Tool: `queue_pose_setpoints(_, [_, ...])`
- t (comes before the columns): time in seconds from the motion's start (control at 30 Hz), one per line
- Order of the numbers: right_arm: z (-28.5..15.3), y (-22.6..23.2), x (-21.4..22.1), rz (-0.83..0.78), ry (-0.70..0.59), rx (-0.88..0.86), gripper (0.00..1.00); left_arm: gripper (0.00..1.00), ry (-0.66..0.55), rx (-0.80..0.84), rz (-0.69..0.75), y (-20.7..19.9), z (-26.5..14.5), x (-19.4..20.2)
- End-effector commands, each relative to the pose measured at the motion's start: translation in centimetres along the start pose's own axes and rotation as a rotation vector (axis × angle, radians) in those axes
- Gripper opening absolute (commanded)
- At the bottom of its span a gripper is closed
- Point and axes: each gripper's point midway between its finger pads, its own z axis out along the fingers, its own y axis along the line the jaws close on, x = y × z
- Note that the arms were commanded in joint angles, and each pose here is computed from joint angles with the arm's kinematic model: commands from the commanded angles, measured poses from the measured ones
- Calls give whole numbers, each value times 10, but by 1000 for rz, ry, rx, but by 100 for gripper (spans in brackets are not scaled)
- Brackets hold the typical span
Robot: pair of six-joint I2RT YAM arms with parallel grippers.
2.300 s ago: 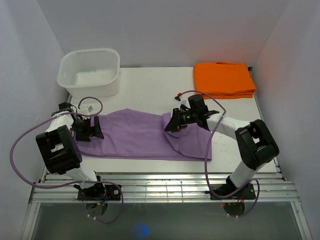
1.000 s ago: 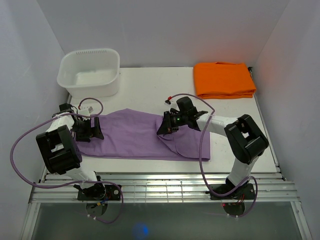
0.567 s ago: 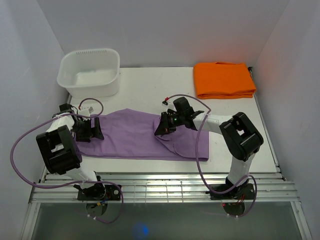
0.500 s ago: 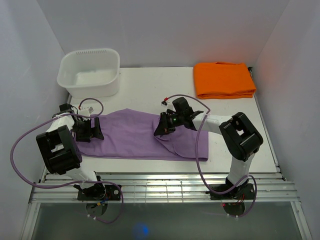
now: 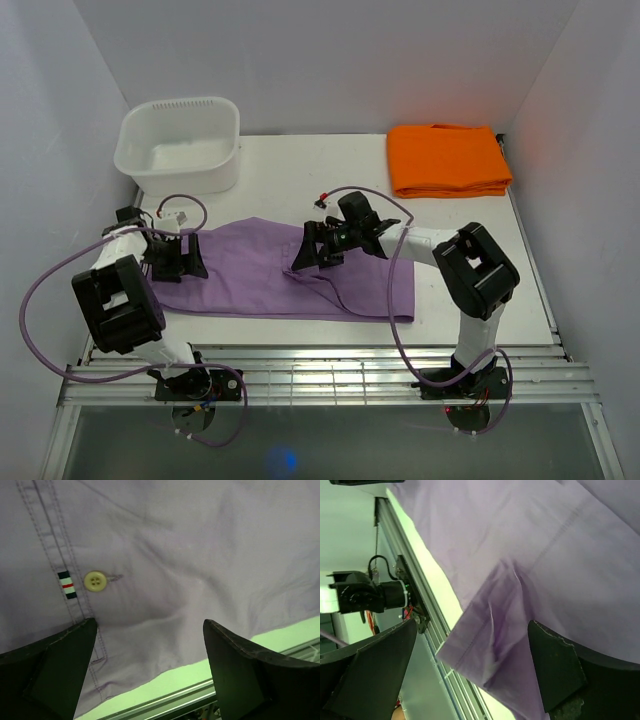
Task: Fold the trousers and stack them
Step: Fold the trousers
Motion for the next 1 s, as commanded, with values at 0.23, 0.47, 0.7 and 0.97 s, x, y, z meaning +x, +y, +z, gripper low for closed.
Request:
queue_pose_setpoints(0.23, [-76,86,-40,-375,-58,-250,86,98,-370,347,302,-107,-100,-72])
queue_pose_setpoints(0.47, [-186,-31,-38,-228,-184,108,77,88,-187,518,252,-181,-66,-41])
queue_pose_setpoints(0.7, [-271,-119,9,-39,-180,382,78,79,-70,533,207,-224,-7,-12])
queue_pose_setpoints(0.97, [-270,-157,54,126,-104,409,81,79,51,476,175,-230,42,-6])
